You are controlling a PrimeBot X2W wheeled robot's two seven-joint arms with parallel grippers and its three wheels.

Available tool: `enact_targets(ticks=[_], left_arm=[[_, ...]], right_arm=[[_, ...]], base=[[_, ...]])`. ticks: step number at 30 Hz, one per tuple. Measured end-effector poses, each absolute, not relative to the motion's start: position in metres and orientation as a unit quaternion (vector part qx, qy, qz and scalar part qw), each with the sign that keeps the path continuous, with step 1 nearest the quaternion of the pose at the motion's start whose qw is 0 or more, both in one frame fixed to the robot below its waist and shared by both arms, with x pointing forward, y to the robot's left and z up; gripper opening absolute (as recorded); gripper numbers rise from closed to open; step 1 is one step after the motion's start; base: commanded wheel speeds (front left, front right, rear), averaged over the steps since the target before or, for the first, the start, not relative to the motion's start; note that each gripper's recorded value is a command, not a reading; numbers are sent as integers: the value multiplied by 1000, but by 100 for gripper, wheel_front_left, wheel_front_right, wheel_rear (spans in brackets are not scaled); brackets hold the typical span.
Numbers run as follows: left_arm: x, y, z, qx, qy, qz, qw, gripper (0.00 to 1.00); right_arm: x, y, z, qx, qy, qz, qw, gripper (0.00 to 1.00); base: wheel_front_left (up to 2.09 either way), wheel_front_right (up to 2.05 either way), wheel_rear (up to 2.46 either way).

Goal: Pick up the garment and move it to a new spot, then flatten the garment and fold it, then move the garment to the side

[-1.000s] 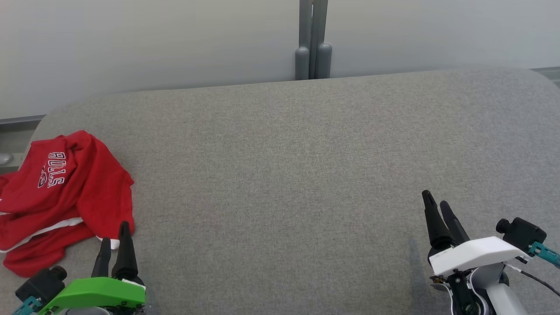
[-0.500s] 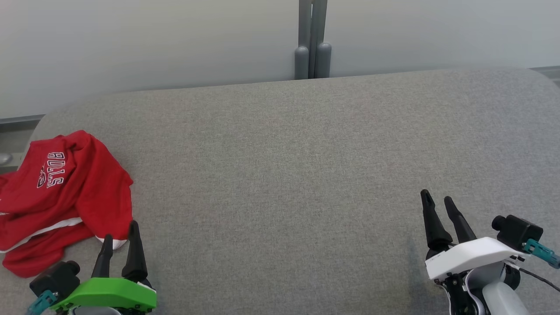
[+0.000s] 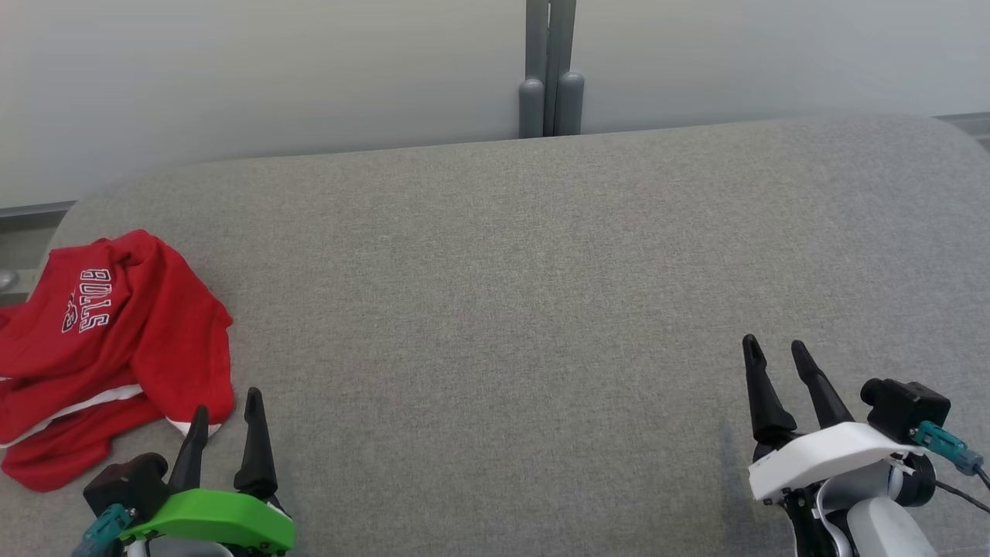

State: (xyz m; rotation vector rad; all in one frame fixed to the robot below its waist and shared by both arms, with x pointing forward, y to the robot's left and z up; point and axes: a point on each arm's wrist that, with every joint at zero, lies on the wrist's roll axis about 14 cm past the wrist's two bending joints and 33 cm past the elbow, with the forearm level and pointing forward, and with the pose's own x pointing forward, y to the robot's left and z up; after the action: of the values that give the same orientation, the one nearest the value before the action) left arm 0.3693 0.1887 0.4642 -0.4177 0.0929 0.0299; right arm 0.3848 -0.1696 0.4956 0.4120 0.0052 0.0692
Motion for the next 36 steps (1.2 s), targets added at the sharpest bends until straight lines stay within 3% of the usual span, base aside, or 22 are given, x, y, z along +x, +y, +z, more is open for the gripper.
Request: enact_targets(ticks=[36], left_arm=[[363,179,461,-99,36,-11,994,100]], right_arm=[[384,-165,505,52,-28,58,997,100]], base=[[0,0,0]])
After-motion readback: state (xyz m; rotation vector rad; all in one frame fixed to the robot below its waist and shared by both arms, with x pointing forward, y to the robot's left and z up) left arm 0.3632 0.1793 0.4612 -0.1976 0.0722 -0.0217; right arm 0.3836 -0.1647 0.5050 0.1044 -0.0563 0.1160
